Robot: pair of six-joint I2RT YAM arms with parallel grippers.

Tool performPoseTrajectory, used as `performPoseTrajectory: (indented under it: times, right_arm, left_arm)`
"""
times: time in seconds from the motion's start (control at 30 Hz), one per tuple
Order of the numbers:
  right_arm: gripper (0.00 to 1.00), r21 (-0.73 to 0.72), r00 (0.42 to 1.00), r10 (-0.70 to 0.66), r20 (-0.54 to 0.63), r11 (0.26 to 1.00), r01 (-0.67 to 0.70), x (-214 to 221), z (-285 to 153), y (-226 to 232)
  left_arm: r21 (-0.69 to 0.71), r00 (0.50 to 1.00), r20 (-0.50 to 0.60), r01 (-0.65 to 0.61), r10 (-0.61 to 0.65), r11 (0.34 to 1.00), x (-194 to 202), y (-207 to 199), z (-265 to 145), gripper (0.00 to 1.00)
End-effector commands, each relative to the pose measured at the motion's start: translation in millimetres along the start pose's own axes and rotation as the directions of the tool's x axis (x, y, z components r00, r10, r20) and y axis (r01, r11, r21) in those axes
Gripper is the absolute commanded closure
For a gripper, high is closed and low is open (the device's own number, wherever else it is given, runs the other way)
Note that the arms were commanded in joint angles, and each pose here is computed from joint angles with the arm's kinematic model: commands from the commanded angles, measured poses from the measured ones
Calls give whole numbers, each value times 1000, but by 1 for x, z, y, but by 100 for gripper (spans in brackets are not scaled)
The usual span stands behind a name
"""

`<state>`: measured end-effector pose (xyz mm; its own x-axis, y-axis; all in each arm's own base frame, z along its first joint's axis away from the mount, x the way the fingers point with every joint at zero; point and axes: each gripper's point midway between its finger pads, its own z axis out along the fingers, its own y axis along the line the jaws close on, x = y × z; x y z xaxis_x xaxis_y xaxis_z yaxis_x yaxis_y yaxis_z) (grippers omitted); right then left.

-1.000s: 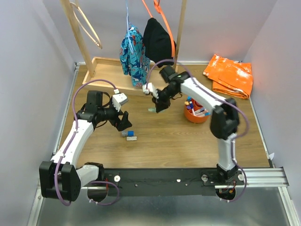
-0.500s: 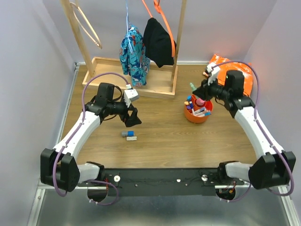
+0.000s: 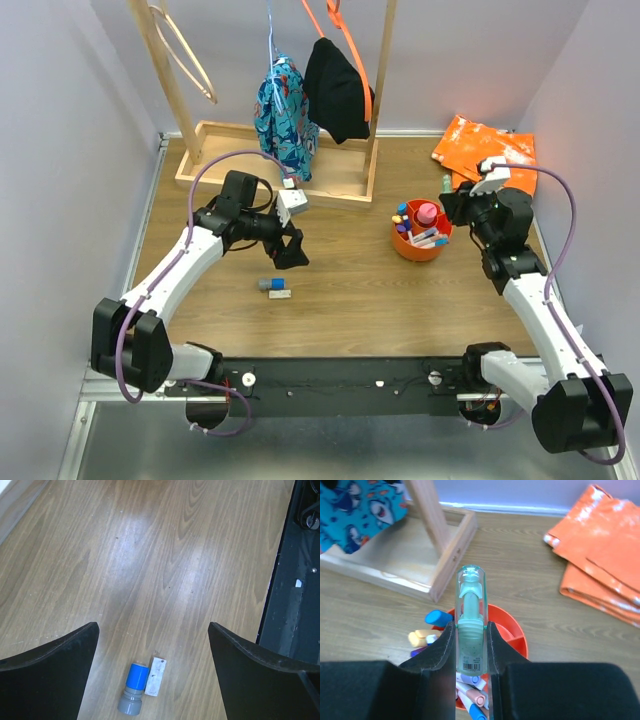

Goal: Sort the stationery into containers
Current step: Place the pen in the storage box.

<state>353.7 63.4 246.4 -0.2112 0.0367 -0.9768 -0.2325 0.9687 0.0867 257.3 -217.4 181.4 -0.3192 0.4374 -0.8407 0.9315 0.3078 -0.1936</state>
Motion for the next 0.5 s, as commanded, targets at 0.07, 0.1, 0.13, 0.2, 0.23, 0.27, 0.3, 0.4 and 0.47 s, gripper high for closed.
performPoseTrajectory:
  times: [0.07, 0.1, 0.13, 0.2, 0.23, 0.27, 0.3, 0.4, 0.47]
  right_arm:
    - [99, 184, 991, 135, 21, 973, -136, 15, 3, -36]
    - [100, 189, 989, 147, 5, 971, -146, 21, 6, -37]
    - [99, 220, 986, 163, 12, 962, -162, 24, 6, -43]
    - [99, 244, 983, 184, 8, 953, -180, 31, 9, -51]
    - [99, 247, 981, 196, 7, 950, -192, 33, 10, -52]
    - [99, 251, 980, 200, 3, 948, -195, 36, 12, -54]
    - [99, 250, 979, 206, -4, 948, -198, 38, 13, -54]
    - [99, 256, 976, 217, -29, 945, -203, 49, 18, -57]
    - [99, 257, 974, 219, -51, 946, -199, 58, 22, -58]
  left_arm:
    - [-2, 1000, -4, -25, 25, 1000, -9, 1, -1, 1]
    - [-2, 1000, -7, -24, 24, 1000, -9, 2, -1, 1]
    - [-4, 1000, -9, -25, 25, 1000, -8, 2, -1, 1]
    - [-6, 1000, -12, -26, 26, 1000, -8, 2, -2, 1]
    - [-5, 1000, -15, -24, 24, 1000, -7, 2, -2, 1]
    - [-5, 1000, -15, -26, 26, 1000, -6, 1, -2, 1]
    - [-5, 1000, -17, -23, 23, 1000, -6, 1, -2, 1]
    - [-8, 1000, -21, -23, 23, 1000, -3, 1, -2, 1]
    - [-9, 1000, -23, -22, 22, 1000, -1, 0, -2, 1]
